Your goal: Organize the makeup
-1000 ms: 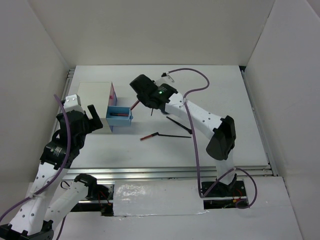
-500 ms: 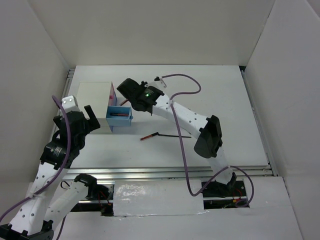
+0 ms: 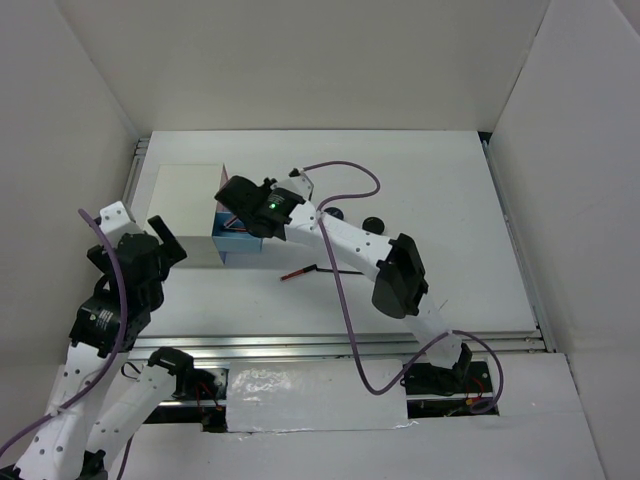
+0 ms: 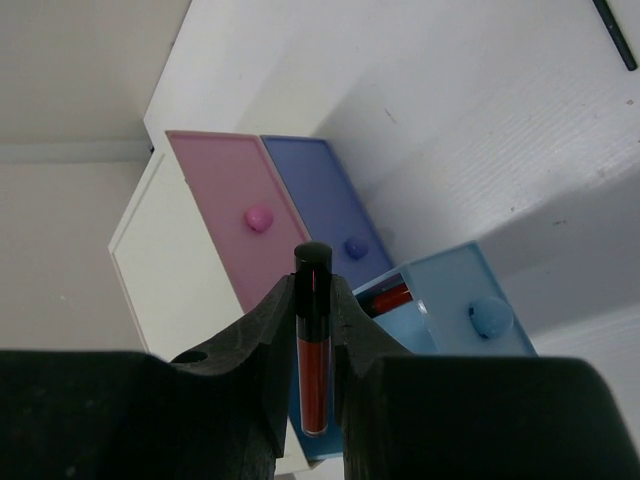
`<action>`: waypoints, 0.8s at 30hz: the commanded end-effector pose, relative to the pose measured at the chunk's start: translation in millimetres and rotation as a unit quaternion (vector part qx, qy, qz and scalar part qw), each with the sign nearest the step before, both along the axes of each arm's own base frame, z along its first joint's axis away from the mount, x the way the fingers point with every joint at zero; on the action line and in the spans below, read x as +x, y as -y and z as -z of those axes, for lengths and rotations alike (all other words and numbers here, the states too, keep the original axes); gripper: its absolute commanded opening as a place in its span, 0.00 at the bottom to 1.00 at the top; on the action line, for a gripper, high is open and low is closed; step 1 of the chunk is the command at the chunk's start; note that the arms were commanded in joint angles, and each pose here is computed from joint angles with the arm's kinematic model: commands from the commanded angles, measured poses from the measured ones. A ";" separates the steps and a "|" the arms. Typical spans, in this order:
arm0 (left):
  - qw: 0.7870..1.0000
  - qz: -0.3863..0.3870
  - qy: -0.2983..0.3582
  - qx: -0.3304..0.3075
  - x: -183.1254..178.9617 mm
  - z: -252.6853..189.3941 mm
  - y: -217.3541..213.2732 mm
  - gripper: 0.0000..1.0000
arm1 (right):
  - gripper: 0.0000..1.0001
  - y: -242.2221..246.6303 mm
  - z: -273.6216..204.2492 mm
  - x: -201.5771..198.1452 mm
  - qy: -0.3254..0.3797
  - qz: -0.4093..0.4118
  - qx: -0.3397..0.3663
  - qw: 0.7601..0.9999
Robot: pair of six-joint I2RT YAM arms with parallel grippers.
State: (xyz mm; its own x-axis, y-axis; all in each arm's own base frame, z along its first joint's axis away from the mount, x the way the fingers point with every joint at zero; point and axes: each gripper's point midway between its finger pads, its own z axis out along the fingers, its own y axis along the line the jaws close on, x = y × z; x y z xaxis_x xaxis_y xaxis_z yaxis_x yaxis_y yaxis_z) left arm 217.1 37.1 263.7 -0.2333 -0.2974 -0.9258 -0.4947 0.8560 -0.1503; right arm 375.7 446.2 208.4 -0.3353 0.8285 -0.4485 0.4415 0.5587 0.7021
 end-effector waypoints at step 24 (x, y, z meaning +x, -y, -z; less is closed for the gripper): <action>1.000 -0.010 0.026 -0.013 0.5 -13.8 -0.4 0.99 | 0.02 -8.0 -21.9 3.5 0.086 0.050 -0.016 0.995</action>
